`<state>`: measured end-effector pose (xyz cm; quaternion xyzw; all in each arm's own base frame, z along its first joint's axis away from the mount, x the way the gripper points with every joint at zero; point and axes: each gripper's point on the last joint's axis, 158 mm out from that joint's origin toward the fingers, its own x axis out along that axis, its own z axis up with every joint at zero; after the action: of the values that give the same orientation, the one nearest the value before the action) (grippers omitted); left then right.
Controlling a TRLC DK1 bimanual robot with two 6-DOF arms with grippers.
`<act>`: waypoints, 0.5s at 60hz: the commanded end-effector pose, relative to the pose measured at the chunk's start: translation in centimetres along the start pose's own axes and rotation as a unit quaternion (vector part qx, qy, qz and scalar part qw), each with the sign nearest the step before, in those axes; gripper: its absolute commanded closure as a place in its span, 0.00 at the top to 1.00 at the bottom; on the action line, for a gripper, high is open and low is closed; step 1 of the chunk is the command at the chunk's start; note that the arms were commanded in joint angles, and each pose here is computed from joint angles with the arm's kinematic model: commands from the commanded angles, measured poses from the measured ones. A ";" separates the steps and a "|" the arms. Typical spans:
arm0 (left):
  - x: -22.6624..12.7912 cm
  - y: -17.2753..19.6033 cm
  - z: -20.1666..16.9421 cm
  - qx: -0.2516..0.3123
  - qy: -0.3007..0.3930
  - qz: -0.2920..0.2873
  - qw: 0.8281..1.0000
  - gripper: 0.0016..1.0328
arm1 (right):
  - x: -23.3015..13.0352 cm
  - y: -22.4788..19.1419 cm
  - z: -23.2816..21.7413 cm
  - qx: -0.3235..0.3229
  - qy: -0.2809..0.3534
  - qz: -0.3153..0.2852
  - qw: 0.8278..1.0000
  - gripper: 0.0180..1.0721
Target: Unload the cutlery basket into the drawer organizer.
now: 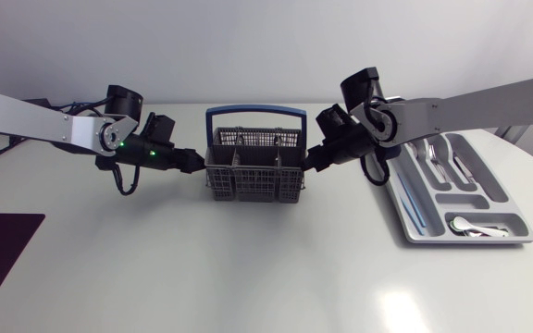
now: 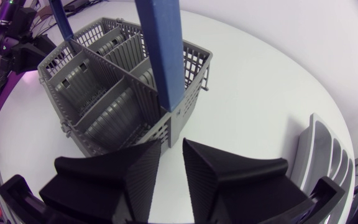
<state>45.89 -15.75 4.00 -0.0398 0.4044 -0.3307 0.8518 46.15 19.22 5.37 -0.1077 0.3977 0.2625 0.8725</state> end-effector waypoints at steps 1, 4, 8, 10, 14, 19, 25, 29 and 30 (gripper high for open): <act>0.8 -3.8 -1.4 0.018 0.026 -0.052 0.998 0.40 | -0.1 2.9 -0.5 -0.001 0.007 0.030 1.000 0.18; 0.5 -4.2 -1.6 0.022 0.027 -0.053 0.998 0.35 | -0.3 3.3 -0.7 -0.004 0.008 0.034 0.999 0.18; -0.2 -4.7 -2.6 0.029 0.039 -0.056 0.997 0.32 | -1.0 4.3 -1.5 -0.009 0.012 0.044 0.999 0.18; -0.6 -4.9 -3.2 0.031 0.046 -0.057 0.997 0.32 | -1.5 4.8 -1.9 -0.013 0.014 0.048 0.999 0.18; -1.2 -5.2 -4.1 0.037 0.054 -0.058 0.996 0.32 | -2.1 5.4 -2.6 -0.018 0.017 0.051 0.998 0.18; -2.2 -5.8 -5.7 0.044 0.069 -0.064 0.995 0.32 | -2.8 5.9 -3.6 -0.022 0.022 0.054 0.998 0.18; -3.3 -7.2 -7.2 0.058 0.081 -0.075 0.992 0.32 | -3.7 6.1 -4.7 -0.027 0.027 0.055 0.998 0.18; -4.1 -8.3 -8.5 0.069 0.094 -0.083 0.990 0.32 | -4.3 6.3 -5.5 -0.034 0.033 0.056 0.997 0.18; -4.3 -8.4 -8.6 0.071 0.095 -0.084 0.989 0.32 | -4.5 6.4 -5.8 -0.035 0.035 0.057 0.997 0.18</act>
<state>36.72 -16.57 4.46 0.0100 0.4414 -0.3925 0.8069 38.43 19.58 4.91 -0.1211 0.4240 0.2957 0.8475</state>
